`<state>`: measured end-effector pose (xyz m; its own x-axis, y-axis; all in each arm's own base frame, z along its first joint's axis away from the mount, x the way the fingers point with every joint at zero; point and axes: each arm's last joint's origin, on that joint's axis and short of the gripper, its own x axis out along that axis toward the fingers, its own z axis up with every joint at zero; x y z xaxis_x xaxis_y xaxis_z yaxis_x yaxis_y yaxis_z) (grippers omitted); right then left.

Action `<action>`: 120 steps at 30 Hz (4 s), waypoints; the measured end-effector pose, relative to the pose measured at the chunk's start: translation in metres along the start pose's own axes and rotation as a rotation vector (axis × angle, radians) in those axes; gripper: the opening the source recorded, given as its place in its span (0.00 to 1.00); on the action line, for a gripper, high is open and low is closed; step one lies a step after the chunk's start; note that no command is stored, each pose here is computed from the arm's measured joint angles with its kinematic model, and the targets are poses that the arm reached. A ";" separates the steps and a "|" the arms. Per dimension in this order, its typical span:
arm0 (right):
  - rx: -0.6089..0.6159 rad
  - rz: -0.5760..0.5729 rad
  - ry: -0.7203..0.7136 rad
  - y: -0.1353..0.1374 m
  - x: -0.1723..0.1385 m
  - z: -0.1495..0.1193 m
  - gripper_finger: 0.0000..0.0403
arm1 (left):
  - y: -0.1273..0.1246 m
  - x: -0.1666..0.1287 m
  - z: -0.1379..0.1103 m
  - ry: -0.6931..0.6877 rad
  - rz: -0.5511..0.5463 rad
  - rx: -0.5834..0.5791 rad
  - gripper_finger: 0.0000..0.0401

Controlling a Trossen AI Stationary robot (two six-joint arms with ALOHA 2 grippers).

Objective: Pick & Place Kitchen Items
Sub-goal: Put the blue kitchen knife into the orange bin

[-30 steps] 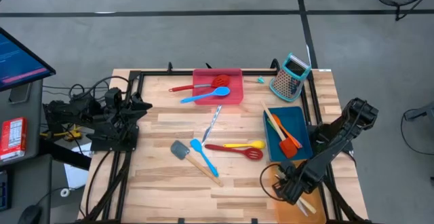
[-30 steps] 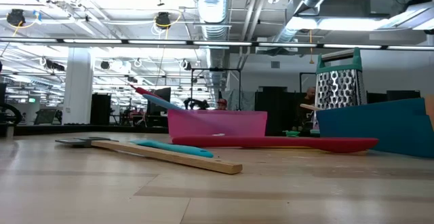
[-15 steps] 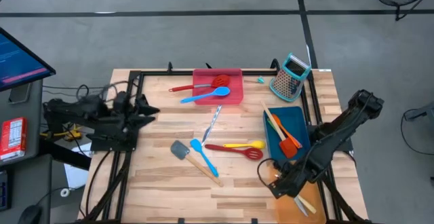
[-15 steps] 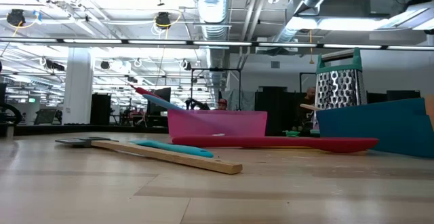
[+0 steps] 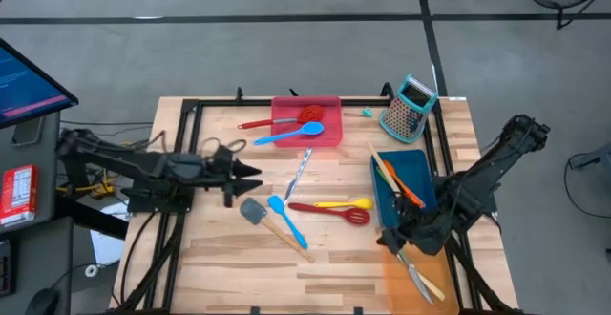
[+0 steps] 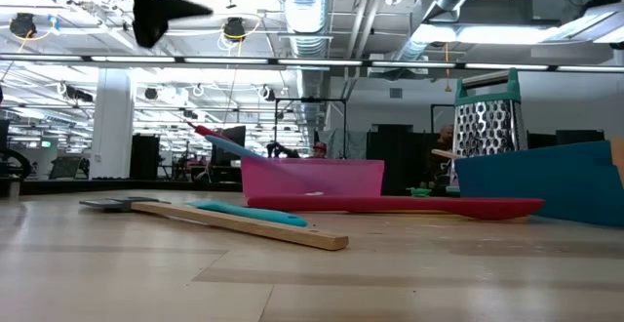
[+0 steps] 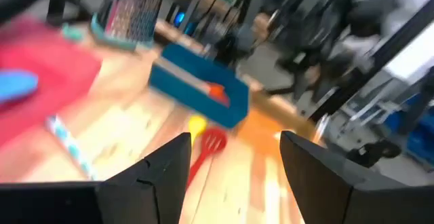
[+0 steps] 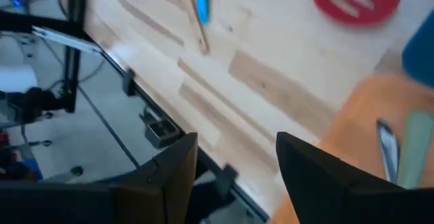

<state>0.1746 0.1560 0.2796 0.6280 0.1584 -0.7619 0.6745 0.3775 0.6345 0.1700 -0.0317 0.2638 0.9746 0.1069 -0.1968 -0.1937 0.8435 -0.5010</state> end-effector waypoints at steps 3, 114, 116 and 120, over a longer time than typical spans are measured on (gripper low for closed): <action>-0.024 0.007 -0.036 0.000 -0.002 0.008 0.49 | 0.002 0.015 -0.012 0.072 0.053 0.003 0.51; -0.337 0.240 -0.177 0.031 0.011 0.111 0.47 | 0.079 0.203 -0.103 0.299 0.616 0.192 0.60; -0.337 0.240 -0.177 0.031 0.011 0.111 0.47 | 0.081 0.205 -0.110 0.300 0.631 0.184 0.59; -0.339 0.241 -0.175 0.031 0.011 0.110 0.47 | 0.080 0.205 -0.116 0.295 0.643 0.188 0.56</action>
<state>0.2450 0.0685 0.3056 0.8275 0.1329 -0.5455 0.3539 0.6308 0.6905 0.3417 -0.0037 0.0853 0.5992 0.4872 -0.6353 -0.6688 0.7408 -0.0627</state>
